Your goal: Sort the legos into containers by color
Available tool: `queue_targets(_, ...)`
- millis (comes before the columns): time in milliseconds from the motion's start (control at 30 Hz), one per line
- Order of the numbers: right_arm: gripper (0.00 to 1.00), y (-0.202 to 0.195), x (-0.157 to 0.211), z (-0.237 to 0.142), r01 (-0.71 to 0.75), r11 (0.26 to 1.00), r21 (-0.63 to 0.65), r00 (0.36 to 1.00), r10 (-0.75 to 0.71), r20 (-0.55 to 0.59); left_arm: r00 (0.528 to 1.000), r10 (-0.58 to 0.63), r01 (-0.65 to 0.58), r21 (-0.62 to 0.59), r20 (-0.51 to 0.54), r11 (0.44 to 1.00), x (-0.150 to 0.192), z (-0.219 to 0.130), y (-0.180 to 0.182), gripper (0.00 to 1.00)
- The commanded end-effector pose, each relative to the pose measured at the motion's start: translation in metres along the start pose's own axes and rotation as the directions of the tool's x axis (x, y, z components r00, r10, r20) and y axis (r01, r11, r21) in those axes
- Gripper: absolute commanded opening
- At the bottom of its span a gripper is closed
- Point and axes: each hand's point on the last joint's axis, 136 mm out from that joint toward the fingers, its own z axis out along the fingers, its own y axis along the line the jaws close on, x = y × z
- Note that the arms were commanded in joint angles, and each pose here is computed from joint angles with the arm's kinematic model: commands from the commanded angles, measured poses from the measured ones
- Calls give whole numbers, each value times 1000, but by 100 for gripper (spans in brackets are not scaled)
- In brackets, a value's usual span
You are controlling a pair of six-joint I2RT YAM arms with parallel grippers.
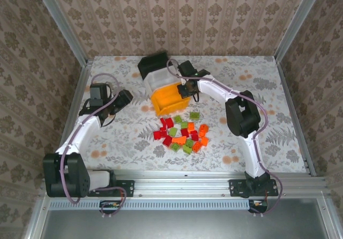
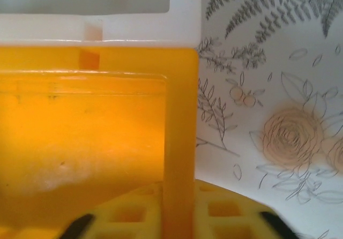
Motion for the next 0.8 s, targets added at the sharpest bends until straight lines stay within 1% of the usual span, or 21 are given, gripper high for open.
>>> queue_targets(0,44,-20,-26,-8,94,990,105,993,-100,55,999,46,-45,22,-27,999,3,17,-11,71)
queue_targets(100,57,-21,-42,-37,63,992,105,990,-76,117,995,77,-75,32,-56,997,7,31,-21,70)
queue_targets(167,65,-28,-49,-65,-7,990,140,986,-17,168,994,89,-86,41,-65,995,10,40,-27,70)
queue_targets(200,68,-32,-48,-79,-57,985,160,984,28,179,993,96,-93,47,-69,995,11,44,-30,70)
queue_targets(267,70,-24,-37,-98,-135,981,137,976,108,189,989,117,-113,54,-87,992,15,55,-37,68)
queue_targets(300,70,-14,-27,-105,-154,981,114,972,130,194,986,128,-122,56,-103,991,17,62,-41,62)
queue_targets(333,70,-4,-20,-112,-158,982,101,970,135,203,982,133,-128,47,-133,991,21,69,-42,53)
queue_targets(400,69,4,4,-119,-167,978,122,970,141,197,965,162,-161,25,-207,987,35,83,-44,33)
queue_targets(467,68,5,21,-127,-193,975,110,965,169,199,952,173,-187,-34,-252,982,51,89,-35,20)
queue_targets(567,68,4,41,-140,-235,969,70,953,216,213,950,140,-181,-125,-279,975,67,95,-14,10)
queue_targets(667,67,1,55,-152,-251,967,48,946,235,223,946,110,-165,-161,-305,973,78,109,-6,0)
queue_targets(767,67,-6,64,-162,-252,966,61,944,231,237,939,110,-176,-182,-326,967,89,122,-9,0)
